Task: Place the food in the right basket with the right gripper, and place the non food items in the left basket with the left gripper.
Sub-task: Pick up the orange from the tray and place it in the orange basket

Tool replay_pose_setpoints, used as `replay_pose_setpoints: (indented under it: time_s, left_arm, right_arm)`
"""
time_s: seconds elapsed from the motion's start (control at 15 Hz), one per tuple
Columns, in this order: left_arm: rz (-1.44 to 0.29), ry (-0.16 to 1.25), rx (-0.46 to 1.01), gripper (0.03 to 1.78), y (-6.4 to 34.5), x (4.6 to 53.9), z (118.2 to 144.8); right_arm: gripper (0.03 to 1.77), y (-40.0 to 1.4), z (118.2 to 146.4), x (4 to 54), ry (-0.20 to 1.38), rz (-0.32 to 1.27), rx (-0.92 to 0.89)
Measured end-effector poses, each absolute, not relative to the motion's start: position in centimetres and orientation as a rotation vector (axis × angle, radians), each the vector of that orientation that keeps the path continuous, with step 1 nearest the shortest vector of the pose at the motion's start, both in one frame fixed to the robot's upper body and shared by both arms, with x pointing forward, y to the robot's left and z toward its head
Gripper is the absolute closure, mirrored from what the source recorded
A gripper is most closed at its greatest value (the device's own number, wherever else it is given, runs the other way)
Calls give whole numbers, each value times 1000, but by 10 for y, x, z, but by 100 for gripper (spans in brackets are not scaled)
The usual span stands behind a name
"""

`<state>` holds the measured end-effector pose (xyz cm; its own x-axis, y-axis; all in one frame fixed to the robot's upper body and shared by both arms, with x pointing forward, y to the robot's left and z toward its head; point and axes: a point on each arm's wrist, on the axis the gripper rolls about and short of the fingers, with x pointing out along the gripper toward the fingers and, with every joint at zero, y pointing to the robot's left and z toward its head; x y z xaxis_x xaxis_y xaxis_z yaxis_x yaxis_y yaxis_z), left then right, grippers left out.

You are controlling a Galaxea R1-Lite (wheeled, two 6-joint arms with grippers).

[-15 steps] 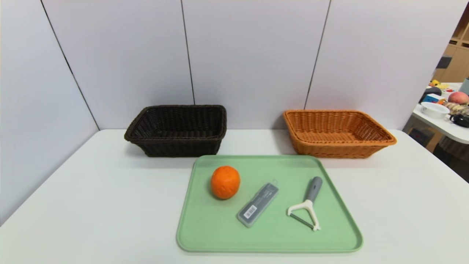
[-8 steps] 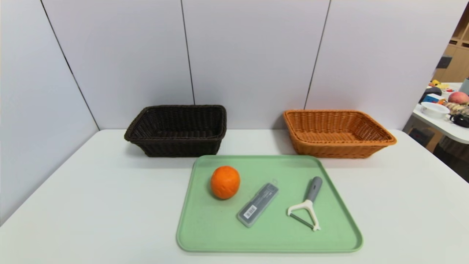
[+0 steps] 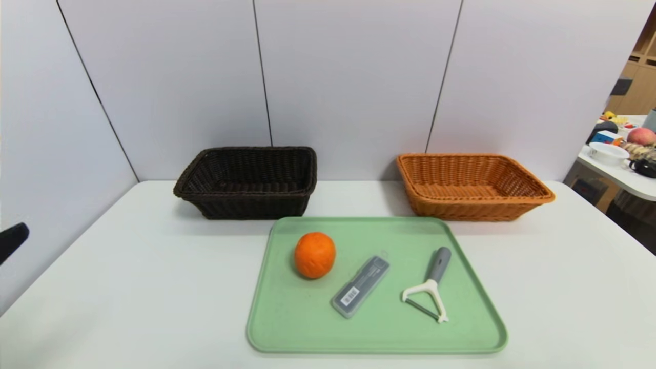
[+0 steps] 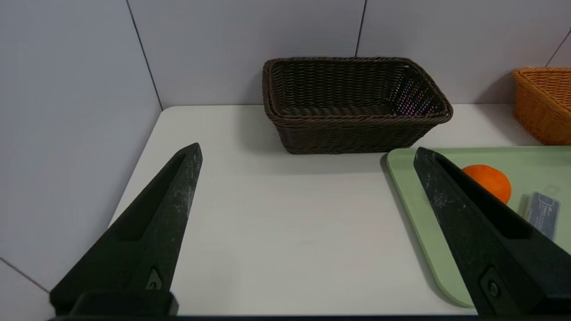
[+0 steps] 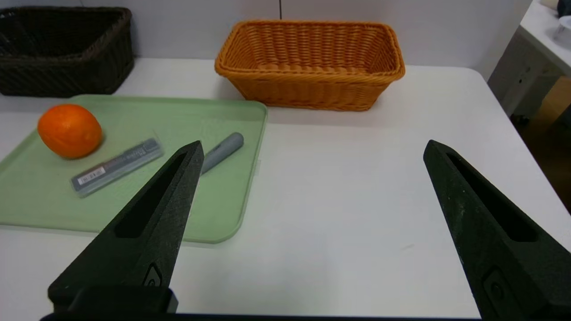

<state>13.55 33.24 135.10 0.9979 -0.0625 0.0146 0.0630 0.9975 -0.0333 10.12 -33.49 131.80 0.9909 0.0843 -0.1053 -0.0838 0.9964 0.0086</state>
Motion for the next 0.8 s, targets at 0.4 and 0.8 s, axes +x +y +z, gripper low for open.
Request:
replay_pose_setpoints:
  time_s: [0.4, 0.8]
  left_arm:
    - [-50, 83, -39, 12, 333, 147, 1327]
    - [-43, 100, -31, 12, 333, 146, 1322]
  right_arm:
    - [10, -333, 1311, 140, 138, 107, 10]
    - [10, -318, 1310, 187, 150, 237, 0]
